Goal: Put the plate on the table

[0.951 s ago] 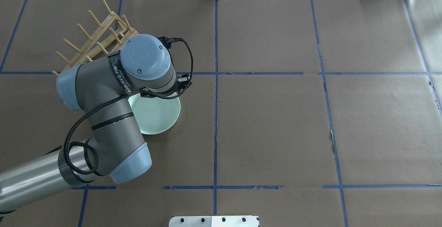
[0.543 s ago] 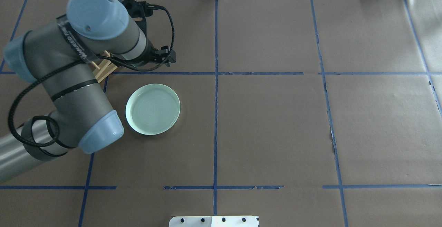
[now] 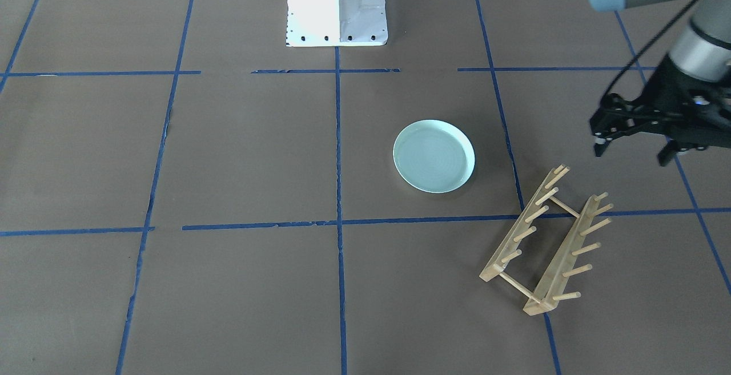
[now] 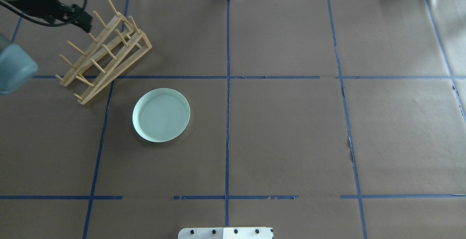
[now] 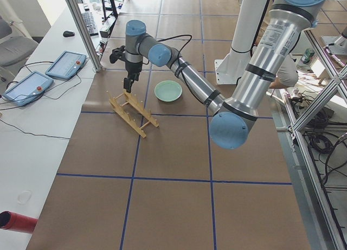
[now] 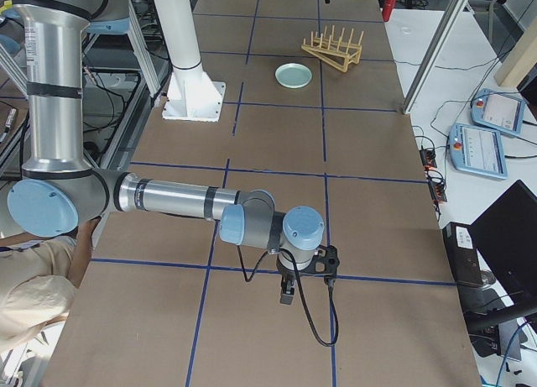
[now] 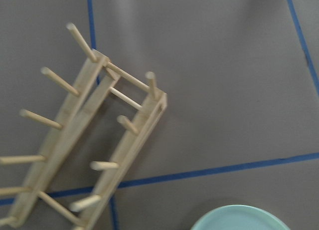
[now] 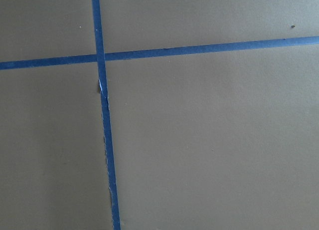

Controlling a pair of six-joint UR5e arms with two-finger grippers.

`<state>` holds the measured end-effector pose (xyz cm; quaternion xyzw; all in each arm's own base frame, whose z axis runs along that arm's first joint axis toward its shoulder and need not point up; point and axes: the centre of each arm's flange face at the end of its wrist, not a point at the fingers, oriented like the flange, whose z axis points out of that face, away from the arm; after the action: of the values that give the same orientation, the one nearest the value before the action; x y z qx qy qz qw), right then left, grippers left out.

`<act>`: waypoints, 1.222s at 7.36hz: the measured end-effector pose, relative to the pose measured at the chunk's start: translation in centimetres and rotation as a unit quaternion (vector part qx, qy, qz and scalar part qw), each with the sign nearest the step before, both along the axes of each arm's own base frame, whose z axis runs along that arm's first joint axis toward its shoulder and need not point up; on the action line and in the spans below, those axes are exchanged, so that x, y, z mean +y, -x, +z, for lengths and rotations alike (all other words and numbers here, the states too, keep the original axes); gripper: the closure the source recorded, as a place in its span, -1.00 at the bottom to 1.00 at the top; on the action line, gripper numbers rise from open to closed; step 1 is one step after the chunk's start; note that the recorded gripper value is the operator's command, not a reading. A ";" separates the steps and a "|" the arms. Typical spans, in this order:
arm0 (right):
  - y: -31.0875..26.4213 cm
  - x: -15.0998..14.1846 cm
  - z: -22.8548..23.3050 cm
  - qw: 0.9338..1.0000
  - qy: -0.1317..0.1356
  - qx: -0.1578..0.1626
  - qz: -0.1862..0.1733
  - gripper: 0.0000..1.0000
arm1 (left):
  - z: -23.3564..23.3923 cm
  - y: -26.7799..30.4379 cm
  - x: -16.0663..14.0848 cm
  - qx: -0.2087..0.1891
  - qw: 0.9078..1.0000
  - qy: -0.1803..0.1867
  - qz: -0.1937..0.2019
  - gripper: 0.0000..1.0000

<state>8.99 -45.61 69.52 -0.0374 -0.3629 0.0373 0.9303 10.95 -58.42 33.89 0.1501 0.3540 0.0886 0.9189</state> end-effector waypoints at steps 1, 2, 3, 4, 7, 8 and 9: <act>0.0 0.0 0.0 1.000 0.000 0.000 0.000 -1.00 | 5.4 5.7 0.1 -0.011 1.000 0.010 0.013 -1.00; 0.0 0.0 0.0 1.000 0.000 0.000 0.000 -1.00 | 11.1 9.7 0.8 -0.015 0.998 0.051 0.016 -1.00; 0.0 0.0 0.0 1.000 0.000 0.000 0.000 -1.00 | 16.4 12.4 1.6 -0.010 0.994 0.109 0.013 -1.00; 0.0 0.0 0.0 1.000 0.000 0.000 0.000 -1.00 | 20.7 14.7 2.7 -0.005 0.990 0.144 0.009 -1.00; 0.0 0.0 0.0 1.000 0.000 0.000 0.000 -1.00 | 26.7 16.5 6.7 -0.001 0.987 0.161 0.024 -1.00; 0.0 0.0 0.0 1.000 0.000 0.000 0.000 -1.00 | 27.1 16.6 7.0 -0.001 0.987 0.157 0.029 -1.00; 0.0 0.0 0.0 1.000 0.000 0.000 0.000 -1.00 | 27.2 16.6 7.2 -0.002 0.988 0.147 0.038 -1.00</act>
<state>8.99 -45.61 69.54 -0.0375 -0.3629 0.0373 0.9303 -5.68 -51.20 61.05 -0.0004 0.3667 0.0705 0.9276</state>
